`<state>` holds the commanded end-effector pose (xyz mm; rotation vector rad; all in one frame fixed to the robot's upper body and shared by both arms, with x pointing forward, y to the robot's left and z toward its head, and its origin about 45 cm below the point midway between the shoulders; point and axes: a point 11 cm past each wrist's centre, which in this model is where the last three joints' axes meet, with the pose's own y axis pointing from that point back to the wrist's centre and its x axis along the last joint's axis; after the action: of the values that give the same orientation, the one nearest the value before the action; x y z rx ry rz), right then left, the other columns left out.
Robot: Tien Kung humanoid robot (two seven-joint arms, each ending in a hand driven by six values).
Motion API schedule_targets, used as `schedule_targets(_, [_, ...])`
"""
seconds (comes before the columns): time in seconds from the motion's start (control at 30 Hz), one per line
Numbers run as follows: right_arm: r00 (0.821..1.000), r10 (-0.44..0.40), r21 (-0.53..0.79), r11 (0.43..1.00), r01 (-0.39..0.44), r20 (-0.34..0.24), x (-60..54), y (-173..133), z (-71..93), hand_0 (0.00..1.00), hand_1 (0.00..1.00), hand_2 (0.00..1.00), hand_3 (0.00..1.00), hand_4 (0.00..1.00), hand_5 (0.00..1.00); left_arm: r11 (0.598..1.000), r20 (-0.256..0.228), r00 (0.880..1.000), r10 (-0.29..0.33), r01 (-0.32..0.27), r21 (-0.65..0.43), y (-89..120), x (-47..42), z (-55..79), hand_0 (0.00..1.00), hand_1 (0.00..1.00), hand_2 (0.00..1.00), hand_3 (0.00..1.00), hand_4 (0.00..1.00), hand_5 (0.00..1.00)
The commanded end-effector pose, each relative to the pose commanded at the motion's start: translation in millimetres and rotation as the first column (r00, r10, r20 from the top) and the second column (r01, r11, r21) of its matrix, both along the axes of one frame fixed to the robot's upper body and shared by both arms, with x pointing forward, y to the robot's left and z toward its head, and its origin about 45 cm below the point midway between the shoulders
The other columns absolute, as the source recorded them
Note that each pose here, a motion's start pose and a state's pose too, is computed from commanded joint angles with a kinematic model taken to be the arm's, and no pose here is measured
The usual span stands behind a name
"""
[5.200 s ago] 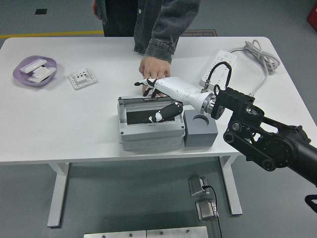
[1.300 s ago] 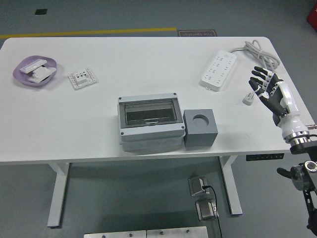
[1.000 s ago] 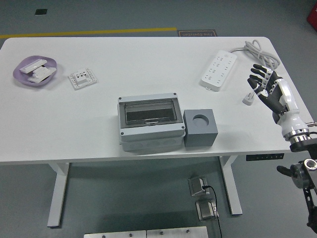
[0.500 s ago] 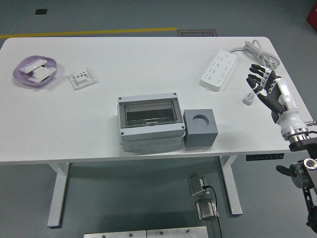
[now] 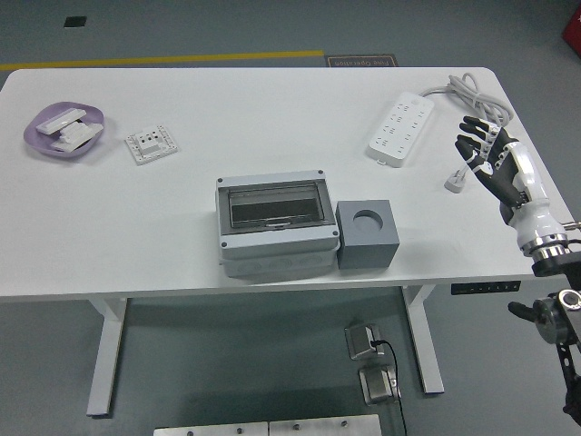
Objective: Pick up the cylinder from the cube,place it in the box,flap close box
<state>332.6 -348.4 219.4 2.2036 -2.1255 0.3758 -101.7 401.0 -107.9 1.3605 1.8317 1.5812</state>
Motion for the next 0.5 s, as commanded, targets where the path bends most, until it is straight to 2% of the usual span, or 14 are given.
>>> schedule_targets(0.5, [1.0,-0.003,0.006,1.0,0.003,-0.004,-1.4,-0.7,-1.5,0.842,0.779,0.805,0.785,0.942,0.577,1.0,-0.012,1.0,0.0,0.001,0.02,4.5,-1.0,1.6,0.902,0.809,0.84,0.907,0.874,0.636])
